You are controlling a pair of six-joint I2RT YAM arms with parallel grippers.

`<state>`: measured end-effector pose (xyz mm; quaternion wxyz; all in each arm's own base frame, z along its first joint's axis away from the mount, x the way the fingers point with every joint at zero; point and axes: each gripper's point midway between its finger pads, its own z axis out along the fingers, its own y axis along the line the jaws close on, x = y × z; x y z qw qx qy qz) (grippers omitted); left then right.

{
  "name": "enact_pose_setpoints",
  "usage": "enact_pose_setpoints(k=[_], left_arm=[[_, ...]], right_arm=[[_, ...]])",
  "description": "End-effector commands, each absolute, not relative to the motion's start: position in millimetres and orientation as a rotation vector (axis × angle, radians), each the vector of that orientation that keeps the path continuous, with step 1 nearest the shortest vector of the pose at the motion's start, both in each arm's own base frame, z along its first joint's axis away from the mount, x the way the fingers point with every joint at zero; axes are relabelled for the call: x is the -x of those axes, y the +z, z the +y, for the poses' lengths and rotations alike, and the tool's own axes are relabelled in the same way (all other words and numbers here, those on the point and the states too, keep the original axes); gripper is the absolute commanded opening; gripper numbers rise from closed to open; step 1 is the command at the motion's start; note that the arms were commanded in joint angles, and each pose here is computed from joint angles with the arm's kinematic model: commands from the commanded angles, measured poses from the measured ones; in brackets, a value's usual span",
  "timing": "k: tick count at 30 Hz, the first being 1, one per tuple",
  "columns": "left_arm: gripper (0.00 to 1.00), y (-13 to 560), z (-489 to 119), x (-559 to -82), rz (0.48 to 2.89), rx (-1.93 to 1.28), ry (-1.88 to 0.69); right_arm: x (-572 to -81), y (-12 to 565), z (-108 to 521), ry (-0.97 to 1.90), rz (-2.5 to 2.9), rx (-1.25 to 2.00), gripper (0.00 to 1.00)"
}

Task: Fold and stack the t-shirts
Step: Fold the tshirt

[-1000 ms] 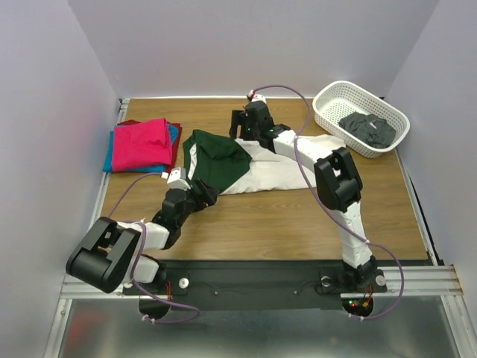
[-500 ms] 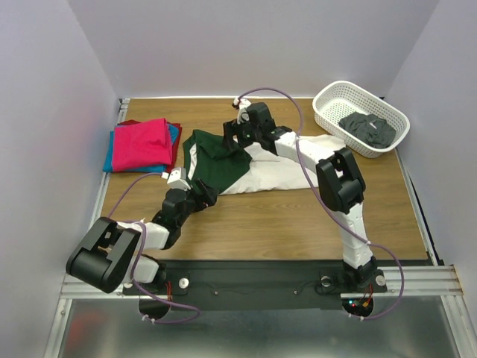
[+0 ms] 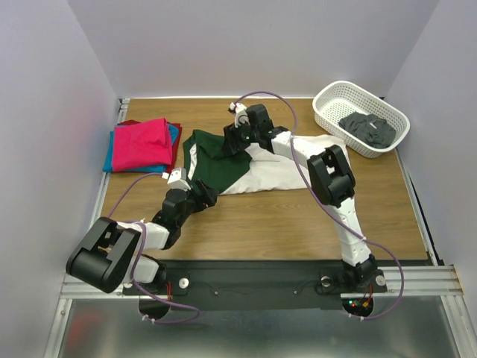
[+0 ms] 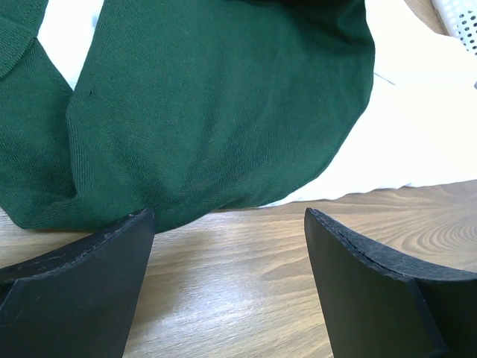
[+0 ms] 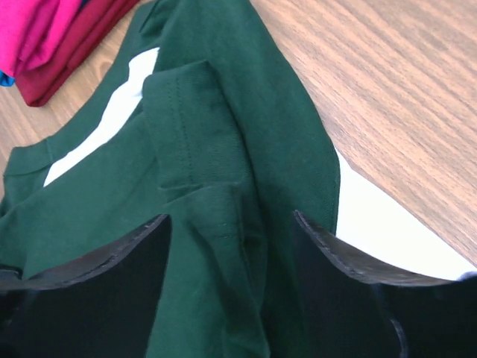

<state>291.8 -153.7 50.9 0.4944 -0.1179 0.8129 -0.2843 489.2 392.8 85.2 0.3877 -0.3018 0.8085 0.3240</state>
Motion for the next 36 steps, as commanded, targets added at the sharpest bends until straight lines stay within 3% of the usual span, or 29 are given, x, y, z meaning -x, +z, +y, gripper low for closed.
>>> enact_pose_setpoints(k=[1,6,8,9,12,29,36], left_arm=[[0.93,58.7,-156.8,-294.3,1.947,0.252,-0.691],[0.93,56.6,-157.1,-294.4,1.955,0.25,-0.688],[0.93,56.6,-156.8,-294.6,1.955,0.25,-0.686],[0.93,57.7,-157.1,-295.1,1.952,0.251,-0.688],[0.93,56.8,-157.2,-294.7,1.955,0.249,-0.687],[0.93,55.5,-157.1,-295.1,1.963,0.252,-0.684],[0.93,55.2,-157.1,-295.3,1.964,0.251,-0.682]], right_arm=[[-502.0,109.5,400.4,0.856,1.955,0.8,0.65],[-502.2,108.0,403.5,0.874,1.954,0.805,0.56],[-504.5,108.3,403.4,0.867,1.953,0.796,0.46],[-506.7,108.7,401.6,0.861,1.956,0.785,0.32],[-511.3,111.2,400.2,0.859,1.957,0.766,0.26],[-553.8,96.8,349.3,0.629,2.088,0.348,0.2],[-561.4,94.7,332.0,0.582,2.106,0.234,0.25]])
